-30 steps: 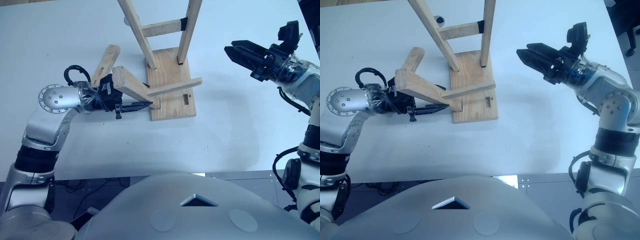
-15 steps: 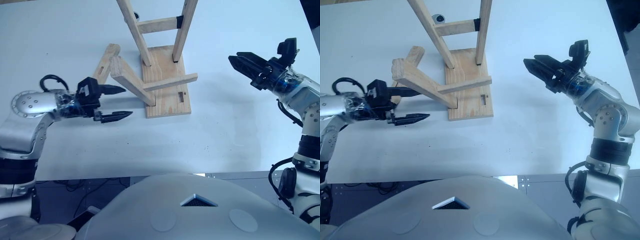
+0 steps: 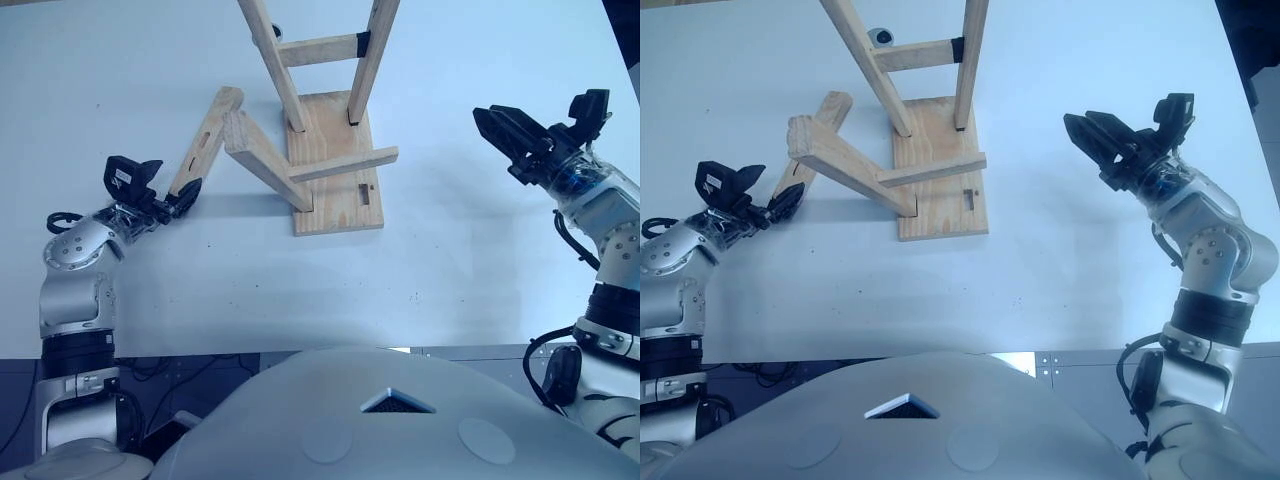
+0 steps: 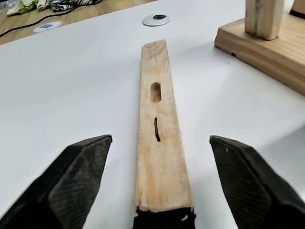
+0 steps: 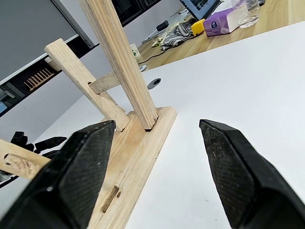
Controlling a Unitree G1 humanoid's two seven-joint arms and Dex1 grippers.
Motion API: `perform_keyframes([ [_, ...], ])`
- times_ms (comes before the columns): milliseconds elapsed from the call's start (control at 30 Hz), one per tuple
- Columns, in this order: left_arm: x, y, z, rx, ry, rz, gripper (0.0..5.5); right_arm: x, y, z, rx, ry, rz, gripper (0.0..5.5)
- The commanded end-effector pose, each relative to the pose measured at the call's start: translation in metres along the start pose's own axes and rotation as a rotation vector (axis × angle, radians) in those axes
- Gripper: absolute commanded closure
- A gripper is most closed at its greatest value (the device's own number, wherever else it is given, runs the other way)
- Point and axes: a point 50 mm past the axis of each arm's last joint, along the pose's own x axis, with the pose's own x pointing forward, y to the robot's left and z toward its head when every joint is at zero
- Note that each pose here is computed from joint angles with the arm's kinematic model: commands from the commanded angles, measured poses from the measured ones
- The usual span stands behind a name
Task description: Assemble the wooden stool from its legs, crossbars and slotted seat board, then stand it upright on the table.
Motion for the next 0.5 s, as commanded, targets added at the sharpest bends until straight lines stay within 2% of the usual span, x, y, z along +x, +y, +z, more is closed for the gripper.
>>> perform_keyframes([
  [33,0.006,-0.001,-0.012,-0.048,0.060,-0.032,1.73,0.008,0.005,0.000,-0.002,-0.011,0.023,2.26],
  [167,0.006,-0.005,-0.025,-0.062,0.122,-0.070,2.28,0.010,0.005,0.001,-0.003,-0.006,0.032,2.26],
  [300,0.008,0.002,-0.025,-0.063,0.128,-0.060,2.76,0.007,0.005,0.002,-0.003,-0.013,0.021,2.26],
  [400,0.005,0.008,-0.025,-0.053,0.122,-0.021,3.40,0.011,0.005,0.002,-0.001,-0.010,0.031,2.26],
  [500,0.011,0.040,0.014,-0.157,-0.107,0.141,3.49,0.015,0.007,0.005,-0.003,-0.020,0.042,2.26],
])
